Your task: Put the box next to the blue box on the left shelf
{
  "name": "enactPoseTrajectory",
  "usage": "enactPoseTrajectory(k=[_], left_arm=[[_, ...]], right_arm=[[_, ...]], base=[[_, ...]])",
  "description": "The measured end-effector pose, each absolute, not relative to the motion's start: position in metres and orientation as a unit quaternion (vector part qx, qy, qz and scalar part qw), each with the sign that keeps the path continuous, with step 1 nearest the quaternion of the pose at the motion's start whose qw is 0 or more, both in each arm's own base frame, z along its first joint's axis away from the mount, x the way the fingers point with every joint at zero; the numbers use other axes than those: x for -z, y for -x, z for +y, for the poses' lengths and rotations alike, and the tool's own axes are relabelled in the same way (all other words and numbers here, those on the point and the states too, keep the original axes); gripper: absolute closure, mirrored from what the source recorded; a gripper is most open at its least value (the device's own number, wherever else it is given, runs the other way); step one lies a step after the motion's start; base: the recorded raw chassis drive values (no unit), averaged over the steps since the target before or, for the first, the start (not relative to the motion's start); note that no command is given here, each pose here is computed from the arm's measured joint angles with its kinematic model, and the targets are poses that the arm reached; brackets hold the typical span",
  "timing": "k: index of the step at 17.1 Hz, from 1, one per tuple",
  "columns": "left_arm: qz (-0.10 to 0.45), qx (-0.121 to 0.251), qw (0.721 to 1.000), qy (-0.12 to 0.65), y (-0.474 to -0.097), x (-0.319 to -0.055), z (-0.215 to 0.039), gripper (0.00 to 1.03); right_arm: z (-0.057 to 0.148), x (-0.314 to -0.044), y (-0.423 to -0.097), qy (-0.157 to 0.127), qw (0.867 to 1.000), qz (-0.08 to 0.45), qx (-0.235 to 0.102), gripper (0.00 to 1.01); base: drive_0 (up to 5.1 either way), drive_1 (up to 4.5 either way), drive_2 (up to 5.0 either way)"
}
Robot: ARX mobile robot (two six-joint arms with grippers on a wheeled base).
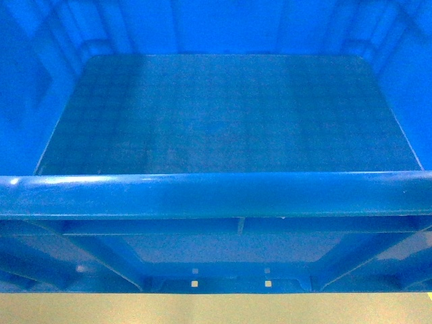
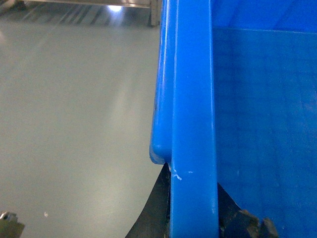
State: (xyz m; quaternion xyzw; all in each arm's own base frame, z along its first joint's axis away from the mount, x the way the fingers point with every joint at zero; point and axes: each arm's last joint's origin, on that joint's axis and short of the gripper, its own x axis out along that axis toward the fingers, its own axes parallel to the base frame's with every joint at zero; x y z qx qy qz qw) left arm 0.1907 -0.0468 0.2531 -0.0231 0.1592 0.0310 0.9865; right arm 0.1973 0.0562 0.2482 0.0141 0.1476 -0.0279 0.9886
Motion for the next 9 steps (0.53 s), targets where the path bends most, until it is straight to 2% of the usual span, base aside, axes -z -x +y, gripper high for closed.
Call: enactPoseTrajectory(k=[9], left_arm=[[0.160, -0.031, 0.986, 0.023, -0.1910, -0.2528, -0.0467, 0.95]], right_arm=[[0.0562, -0.2482, -0.1973, -0.014, 0.989, 0.147, 0.028, 0.91]], base=[[0.0, 4.16, -4.2]])
